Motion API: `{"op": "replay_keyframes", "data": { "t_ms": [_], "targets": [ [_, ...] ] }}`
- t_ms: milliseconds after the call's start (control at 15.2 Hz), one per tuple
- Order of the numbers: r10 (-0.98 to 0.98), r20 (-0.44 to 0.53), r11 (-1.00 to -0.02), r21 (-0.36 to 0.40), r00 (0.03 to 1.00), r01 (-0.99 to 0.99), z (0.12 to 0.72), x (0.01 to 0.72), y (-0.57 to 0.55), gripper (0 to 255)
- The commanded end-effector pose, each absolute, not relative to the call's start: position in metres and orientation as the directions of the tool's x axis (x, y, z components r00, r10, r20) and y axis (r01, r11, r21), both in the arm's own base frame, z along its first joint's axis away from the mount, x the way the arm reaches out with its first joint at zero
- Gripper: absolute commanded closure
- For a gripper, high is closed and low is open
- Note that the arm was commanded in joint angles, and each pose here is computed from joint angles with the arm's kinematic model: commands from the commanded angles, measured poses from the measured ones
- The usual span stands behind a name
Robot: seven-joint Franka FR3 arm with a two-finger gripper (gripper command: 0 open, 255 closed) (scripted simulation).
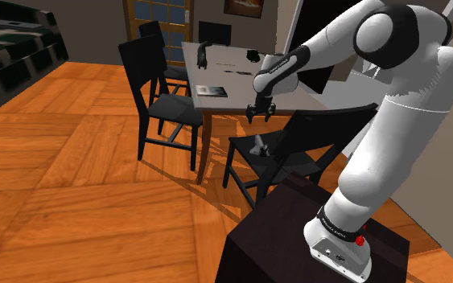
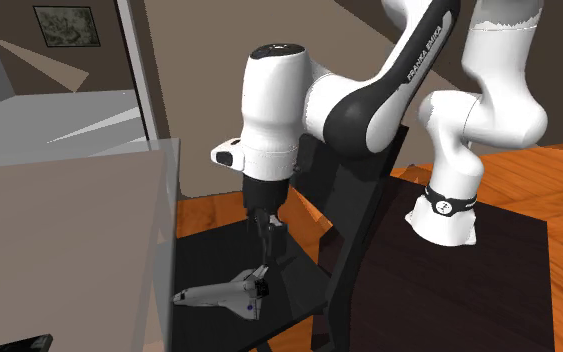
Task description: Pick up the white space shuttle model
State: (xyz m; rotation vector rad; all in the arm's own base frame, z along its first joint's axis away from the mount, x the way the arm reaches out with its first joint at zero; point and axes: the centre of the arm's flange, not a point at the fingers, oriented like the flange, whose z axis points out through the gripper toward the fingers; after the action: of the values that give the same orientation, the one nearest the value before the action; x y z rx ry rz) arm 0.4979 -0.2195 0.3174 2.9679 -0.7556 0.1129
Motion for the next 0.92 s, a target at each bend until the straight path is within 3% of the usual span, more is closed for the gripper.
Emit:
{"op": "replay_keyframes", "data": {
  "t_ms": [0, 858],
  "targets": [
    [-0.505, 0.084, -0.857, 0.062, 0.859, -0.511, 0.297, 0.504, -0.237, 0],
    [-0.684, 0.048, -0.721, 0.104, 0.728, -0.685, 0.169, 0.523, -0.343, 0]
  ]
}}
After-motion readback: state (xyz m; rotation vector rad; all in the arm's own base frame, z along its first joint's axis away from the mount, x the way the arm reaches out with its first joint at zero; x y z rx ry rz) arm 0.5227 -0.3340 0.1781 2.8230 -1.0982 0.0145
